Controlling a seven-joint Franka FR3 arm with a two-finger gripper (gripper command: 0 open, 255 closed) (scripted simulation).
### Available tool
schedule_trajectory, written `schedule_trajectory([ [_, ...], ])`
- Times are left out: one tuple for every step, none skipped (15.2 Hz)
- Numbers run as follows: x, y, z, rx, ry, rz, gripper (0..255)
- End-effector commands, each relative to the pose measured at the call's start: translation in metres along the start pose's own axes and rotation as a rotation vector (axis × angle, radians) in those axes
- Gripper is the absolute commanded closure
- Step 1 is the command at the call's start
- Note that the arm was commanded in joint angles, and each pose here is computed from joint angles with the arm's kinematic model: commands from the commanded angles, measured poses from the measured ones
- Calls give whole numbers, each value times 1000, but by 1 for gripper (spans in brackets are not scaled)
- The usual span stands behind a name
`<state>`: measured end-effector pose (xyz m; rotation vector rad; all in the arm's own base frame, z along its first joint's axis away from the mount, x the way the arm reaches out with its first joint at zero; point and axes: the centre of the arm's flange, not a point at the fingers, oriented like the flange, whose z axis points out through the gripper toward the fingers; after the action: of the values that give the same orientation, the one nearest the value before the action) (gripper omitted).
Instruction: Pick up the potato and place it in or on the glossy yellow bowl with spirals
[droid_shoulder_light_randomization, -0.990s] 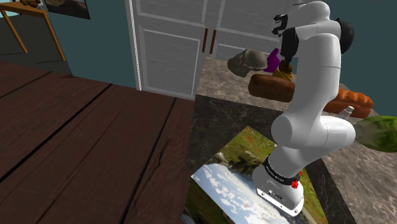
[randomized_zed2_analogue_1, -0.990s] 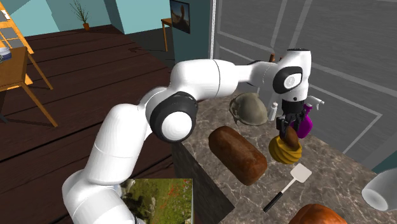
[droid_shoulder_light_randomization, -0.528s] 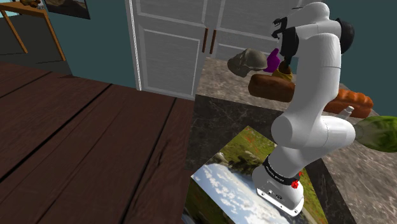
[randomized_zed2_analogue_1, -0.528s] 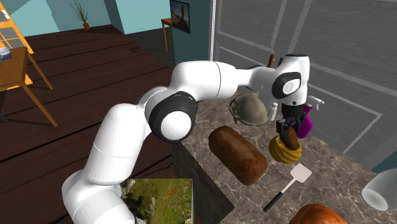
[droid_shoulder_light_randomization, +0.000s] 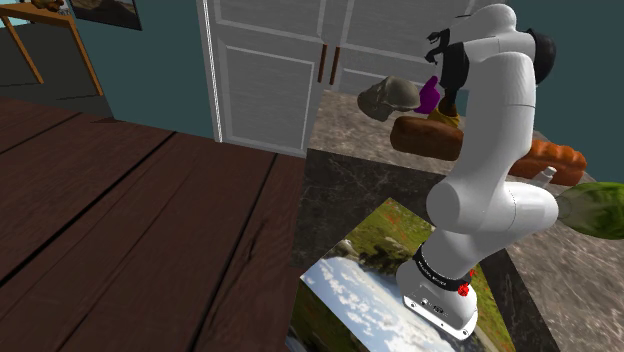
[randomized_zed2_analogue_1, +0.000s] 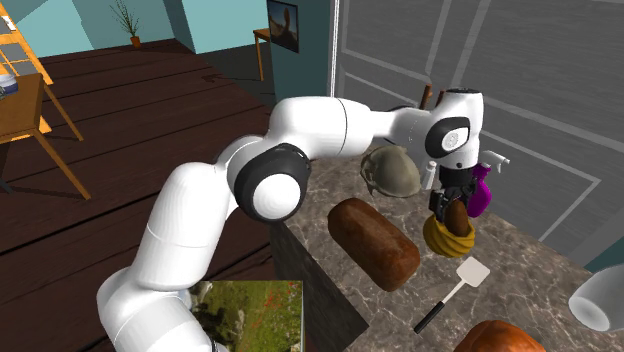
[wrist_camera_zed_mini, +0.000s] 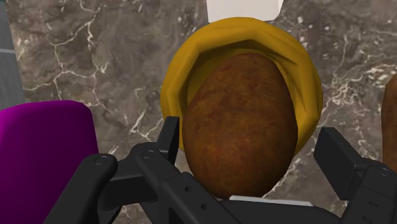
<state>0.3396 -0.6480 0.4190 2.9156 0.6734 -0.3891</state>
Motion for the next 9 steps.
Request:
schedule_trajectory([
  [0,0,2,3,0,-1,0],
  [0,0,2,3,0,-1,0],
  [1,2,2,3,0,0,0],
  [1,2,-12,3,0,0,0],
  [1,2,-25,3,0,0,0],
  [1,2,-38,3,0,0,0],
  [1,2,-48,3,0,0,0],
  [1,2,-48,3,0,0,0],
  [1,2,-48,3,0,0,0],
])
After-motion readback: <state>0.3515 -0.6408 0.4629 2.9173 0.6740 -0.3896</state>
